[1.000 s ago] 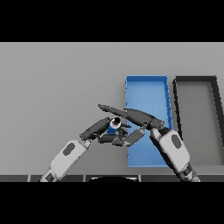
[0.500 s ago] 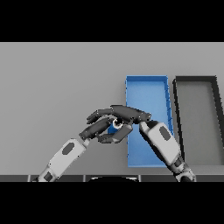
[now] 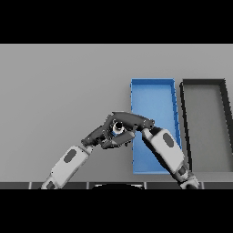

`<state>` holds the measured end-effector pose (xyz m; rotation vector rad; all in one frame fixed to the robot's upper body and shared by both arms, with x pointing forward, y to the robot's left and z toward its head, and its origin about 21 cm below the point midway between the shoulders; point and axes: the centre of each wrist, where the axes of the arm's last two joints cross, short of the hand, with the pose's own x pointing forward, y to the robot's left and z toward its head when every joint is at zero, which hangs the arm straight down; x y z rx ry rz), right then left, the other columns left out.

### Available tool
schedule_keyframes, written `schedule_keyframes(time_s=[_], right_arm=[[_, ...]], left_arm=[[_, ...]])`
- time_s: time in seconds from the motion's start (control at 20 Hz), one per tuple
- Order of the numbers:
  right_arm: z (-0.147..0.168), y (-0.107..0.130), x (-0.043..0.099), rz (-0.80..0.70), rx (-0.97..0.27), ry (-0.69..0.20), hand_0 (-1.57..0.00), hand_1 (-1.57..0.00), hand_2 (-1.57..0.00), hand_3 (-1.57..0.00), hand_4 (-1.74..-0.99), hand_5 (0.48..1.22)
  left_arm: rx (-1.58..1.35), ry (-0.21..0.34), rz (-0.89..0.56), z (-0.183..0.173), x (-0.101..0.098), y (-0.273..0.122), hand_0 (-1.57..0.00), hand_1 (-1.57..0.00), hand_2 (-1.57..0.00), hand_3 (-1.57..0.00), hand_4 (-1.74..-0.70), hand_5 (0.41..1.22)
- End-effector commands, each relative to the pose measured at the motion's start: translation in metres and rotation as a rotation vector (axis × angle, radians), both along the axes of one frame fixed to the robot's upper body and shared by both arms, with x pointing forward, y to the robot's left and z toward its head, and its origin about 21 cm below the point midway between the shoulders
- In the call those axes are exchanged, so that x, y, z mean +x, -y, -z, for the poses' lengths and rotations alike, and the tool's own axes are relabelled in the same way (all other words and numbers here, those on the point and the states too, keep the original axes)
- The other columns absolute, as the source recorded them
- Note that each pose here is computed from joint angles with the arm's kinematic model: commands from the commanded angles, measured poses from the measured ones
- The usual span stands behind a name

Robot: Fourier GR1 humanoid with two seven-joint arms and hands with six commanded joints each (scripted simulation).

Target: Pick up the blue pipe and place it into the blue bin.

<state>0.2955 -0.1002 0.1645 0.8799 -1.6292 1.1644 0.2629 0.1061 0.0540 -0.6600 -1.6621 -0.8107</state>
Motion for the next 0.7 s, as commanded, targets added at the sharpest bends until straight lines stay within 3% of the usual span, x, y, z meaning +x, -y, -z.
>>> schedule_keyframes(time_s=[0.0, 0.15, 0.2, 0.25, 0.35, 0.5, 0.65], right_arm=[[0.0016, -0.0016, -0.0035, -0.008, 0.008, 0.019, -1.48, -1.48, -1.48, -1.45, -1.465, 1.086], [0.0015, -0.0010, -0.0060, -0.013, 0.010, -0.011, -1.52, -1.52, -1.52, -1.51, -1.473, 1.152], [0.0037, -0.0009, -0.0063, -0.022, 0.019, -0.024, -1.53, -1.53, -1.53, -1.52, -1.474, 1.166], [0.0030, -0.0013, -0.0067, -0.018, 0.015, -0.018, -1.54, -1.54, -1.54, -1.53, -1.477, 1.177], [0.0009, -0.0026, -0.0055, -0.014, 0.001, -0.002, -1.55, -1.55, -1.55, -1.54, -1.480, 1.193], [0.0034, 0.0016, -0.0081, -0.009, 0.024, -0.007, -1.56, -1.56, -1.56, -1.56, -1.482, 1.206], [0.0000, -0.0017, -0.0084, -0.004, 0.025, -0.019, -1.57, -1.57, -1.57, -1.56, -1.484, 1.214]], left_arm=[[0.015, 0.020, 0.000, 0.0016, 0.0000, 0.0001, -1.48, -1.45, -1.47, -0.55, -1.73, 1.216], [0.031, 0.046, 0.001, 0.0003, 0.0005, -0.0017, -1.50, -1.36, -1.52, -0.51, -1.73, 1.219], [0.039, 0.048, 0.010, 0.0009, 0.0008, 0.0000, -1.43, -1.22, -1.35, -0.53, -1.64, 1.219], [0.053, 0.060, 0.024, 0.0008, 0.0024, -0.0022, -1.41, -1.19, -1.24, -0.52, -1.54, 1.219], [0.083, 0.054, 0.045, -0.0001, 0.0024, -0.0030, -0.98, -0.80, -0.82, -0.33, -1.34, 1.220], [0.122, 0.064, 0.086, 0.0009, 0.0066, -0.0075, -0.50, -0.41, -0.42, -0.17, -1.11, 1.184], [0.126, 0.108, 0.081, 0.0008, 0.0063, -0.0085, -0.26, -0.21, -0.21, -0.09, -0.95, 0.964]])
